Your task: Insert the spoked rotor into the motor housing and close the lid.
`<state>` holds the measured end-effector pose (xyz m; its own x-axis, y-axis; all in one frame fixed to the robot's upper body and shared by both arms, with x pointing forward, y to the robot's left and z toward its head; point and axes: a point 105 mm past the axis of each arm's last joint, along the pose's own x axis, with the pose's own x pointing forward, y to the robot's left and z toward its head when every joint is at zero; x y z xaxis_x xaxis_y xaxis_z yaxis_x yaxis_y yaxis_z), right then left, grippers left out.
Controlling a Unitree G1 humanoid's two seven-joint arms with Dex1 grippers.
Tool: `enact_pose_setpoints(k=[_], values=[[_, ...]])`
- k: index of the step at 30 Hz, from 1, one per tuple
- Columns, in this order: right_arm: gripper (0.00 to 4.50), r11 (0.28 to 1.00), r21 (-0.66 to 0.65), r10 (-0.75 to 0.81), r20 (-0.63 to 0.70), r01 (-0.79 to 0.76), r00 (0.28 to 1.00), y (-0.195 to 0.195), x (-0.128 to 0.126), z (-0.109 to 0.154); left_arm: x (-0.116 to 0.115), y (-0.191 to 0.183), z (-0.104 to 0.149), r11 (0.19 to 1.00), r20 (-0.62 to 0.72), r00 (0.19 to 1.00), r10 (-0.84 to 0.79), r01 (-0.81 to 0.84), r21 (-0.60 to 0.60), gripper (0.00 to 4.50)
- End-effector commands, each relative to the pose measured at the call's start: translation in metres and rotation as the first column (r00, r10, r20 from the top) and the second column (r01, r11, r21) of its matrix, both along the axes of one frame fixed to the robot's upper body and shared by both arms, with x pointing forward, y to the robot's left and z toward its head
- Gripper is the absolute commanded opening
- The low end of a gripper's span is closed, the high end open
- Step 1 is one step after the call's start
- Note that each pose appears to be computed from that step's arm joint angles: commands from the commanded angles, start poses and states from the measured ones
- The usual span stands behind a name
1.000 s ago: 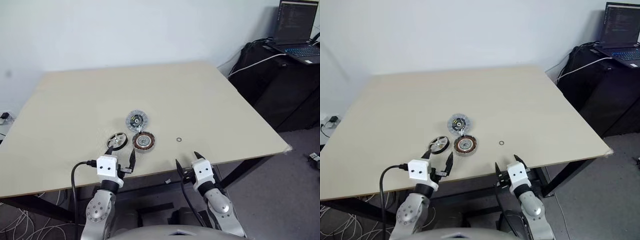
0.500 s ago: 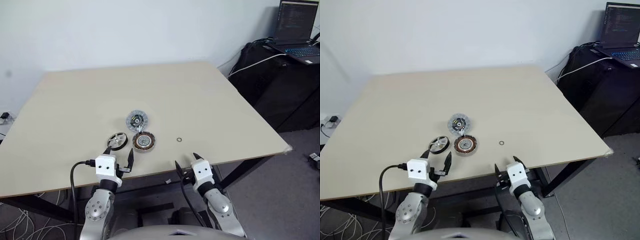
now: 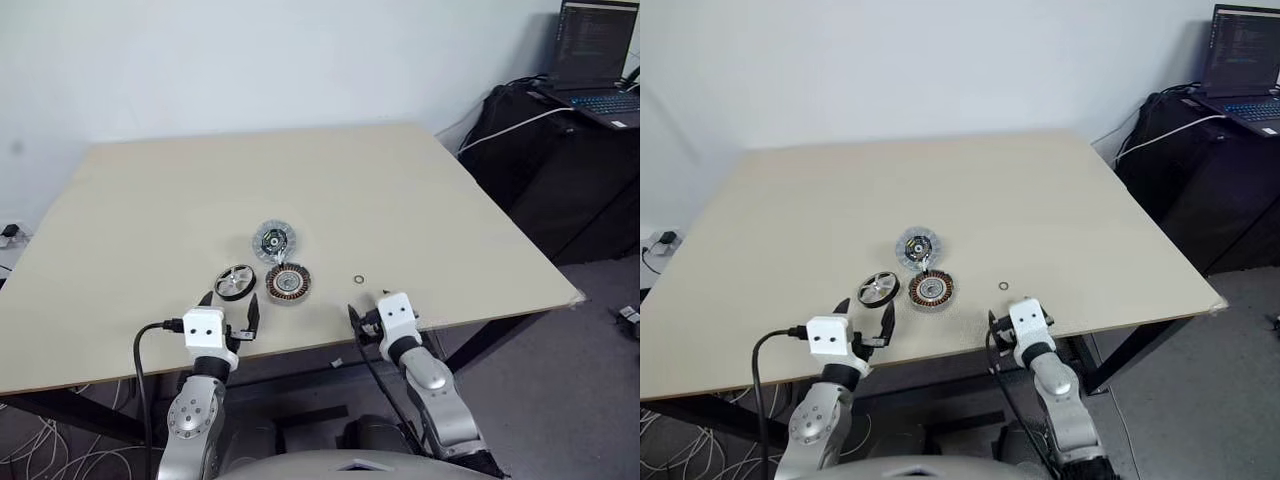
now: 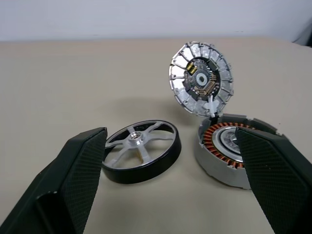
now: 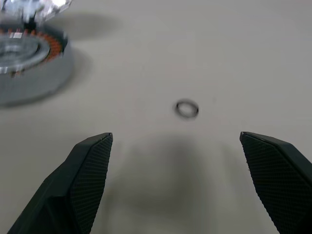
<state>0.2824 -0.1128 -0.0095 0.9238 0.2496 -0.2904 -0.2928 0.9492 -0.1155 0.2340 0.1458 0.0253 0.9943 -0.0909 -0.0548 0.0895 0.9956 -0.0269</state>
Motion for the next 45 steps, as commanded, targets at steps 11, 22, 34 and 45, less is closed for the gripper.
enact_pose_setpoints(k=[11, 22, 34, 45], values=[[4.50, 0.999, 0.042, 0.004, -0.063, -0.002, 0.998, 0.017, 0.057, -0.001, 0.003, -0.010, -0.001, 0.995, 0.021, 0.995, -0.100, 0.101, -0.011, 4.45], [4.50, 0.992, 0.098, -0.069, -0.138, 0.083, 0.988, 0.002, 0.074, -0.014, -0.002, -0.020, 0.022, 0.994, 0.033, 0.993, -0.111, 0.112, -0.019, 4.45], [2.63, 0.988, 0.130, -0.065, -0.156, 0.086, 0.986, 0.003, 0.065, -0.019, -0.007, -0.010, 0.028, 0.993, 0.018, 0.993, -0.114, 0.114, -0.015, 4.50], [0.69, 0.984, 0.167, -0.047, -0.091, 0.061, 0.995, 0.008, 0.061, 0.001, -0.007, -0.015, 0.033, 0.994, 0.022, 0.994, -0.110, 0.111, -0.014, 4.50]])
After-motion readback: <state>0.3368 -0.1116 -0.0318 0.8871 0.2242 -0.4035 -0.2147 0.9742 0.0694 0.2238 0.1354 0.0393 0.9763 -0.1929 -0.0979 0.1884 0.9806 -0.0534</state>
